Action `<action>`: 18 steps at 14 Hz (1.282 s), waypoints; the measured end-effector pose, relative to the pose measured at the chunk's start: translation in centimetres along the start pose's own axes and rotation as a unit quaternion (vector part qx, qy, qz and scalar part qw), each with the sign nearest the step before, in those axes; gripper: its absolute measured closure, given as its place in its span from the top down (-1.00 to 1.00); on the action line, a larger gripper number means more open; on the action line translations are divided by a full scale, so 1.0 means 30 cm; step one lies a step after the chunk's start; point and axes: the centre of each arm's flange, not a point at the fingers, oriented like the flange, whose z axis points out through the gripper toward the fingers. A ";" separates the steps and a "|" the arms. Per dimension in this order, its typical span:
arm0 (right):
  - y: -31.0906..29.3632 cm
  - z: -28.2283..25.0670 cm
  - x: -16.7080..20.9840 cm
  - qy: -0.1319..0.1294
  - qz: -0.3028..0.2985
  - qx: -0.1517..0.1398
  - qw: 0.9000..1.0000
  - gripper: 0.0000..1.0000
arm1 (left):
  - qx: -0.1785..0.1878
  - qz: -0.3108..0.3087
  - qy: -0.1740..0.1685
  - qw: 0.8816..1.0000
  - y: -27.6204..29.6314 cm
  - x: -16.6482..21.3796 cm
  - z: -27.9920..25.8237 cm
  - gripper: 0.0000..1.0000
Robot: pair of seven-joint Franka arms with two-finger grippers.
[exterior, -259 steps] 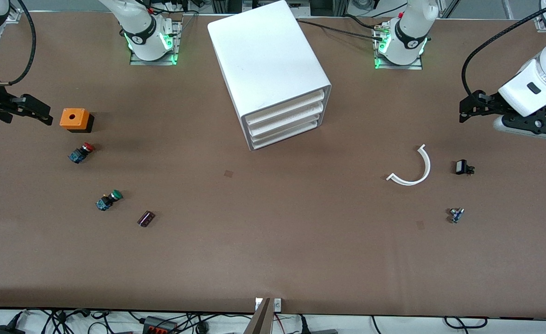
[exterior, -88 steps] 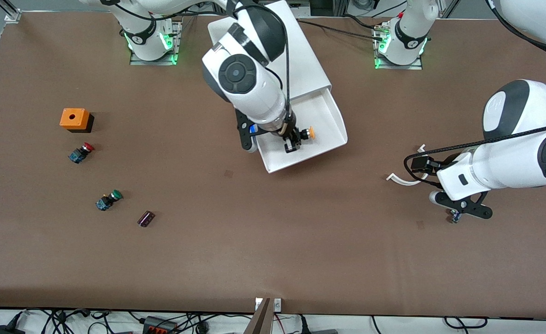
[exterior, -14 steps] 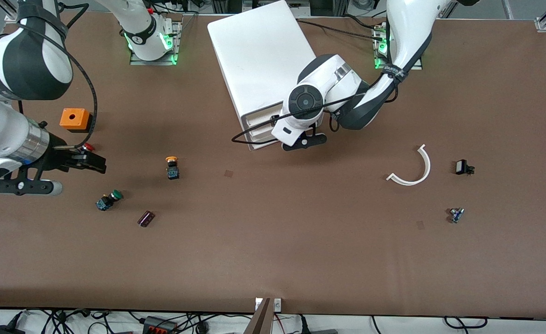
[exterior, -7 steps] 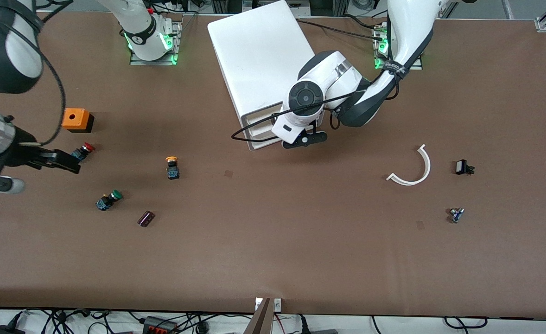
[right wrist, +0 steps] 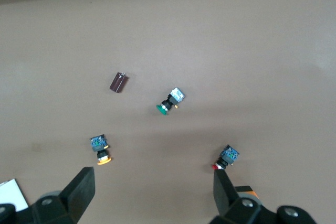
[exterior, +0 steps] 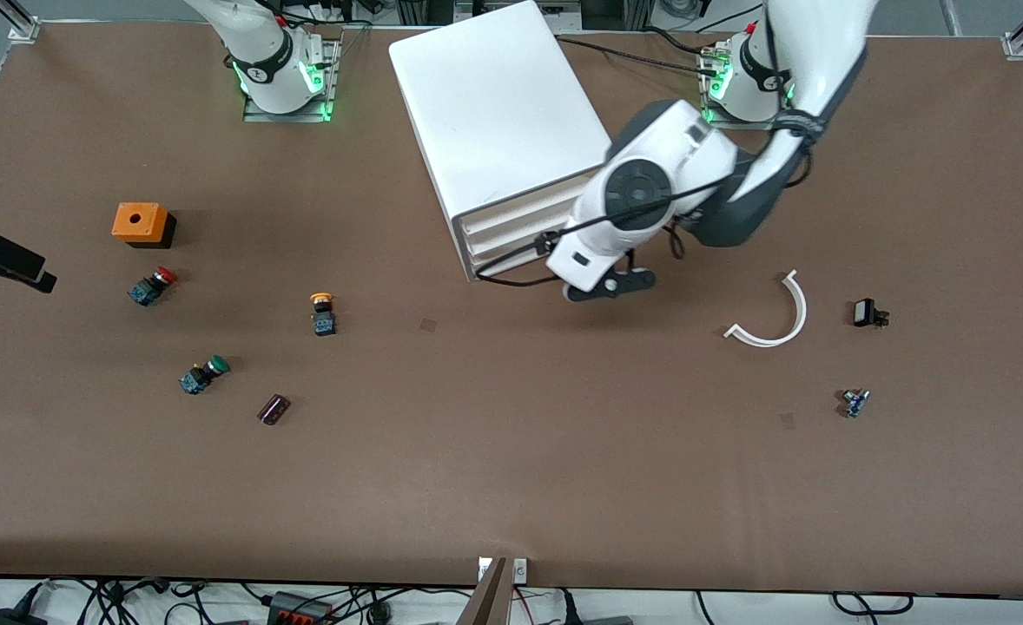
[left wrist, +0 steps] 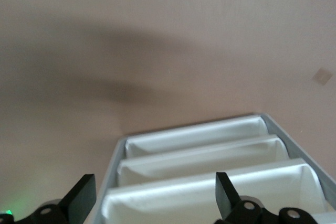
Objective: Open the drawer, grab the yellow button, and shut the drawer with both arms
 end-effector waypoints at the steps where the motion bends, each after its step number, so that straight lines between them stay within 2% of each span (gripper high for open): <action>1: -0.011 0.005 -0.019 -0.013 -0.003 0.001 1.000 1.00 | -0.011 0.009 0.011 1.000 -0.068 0.057 -0.062 1.00; 4: -0.025 0.028 -0.050 -0.040 -0.007 0.002 0.999 1.00 | -0.025 0.044 0.034 0.998 -0.292 0.197 -0.226 1.00; 7: -0.027 0.054 -0.077 -0.049 -0.009 -0.003 0.999 1.00 | 0.032 0.092 0.059 0.994 -0.473 0.280 -0.323 1.00; 10: -0.018 0.068 -0.132 -0.039 -0.009 -0.007 0.999 1.00 | 0.084 0.141 0.064 0.984 -0.542 0.293 -0.388 1.00; 13: -0.014 0.083 -0.181 -0.034 -0.009 -0.007 0.999 1.00 | 0.092 0.188 0.071 0.975 -0.661 0.317 -0.505 1.00; 16: -0.013 0.076 -0.191 -0.032 -0.010 -0.007 0.999 1.00 | 0.064 0.186 0.067 0.978 -0.835 0.305 -0.606 1.00; 18: -0.012 0.075 -0.192 -0.033 -0.010 -0.007 0.999 1.00 | 0.062 0.194 0.072 0.976 -0.917 0.272 -0.656 1.00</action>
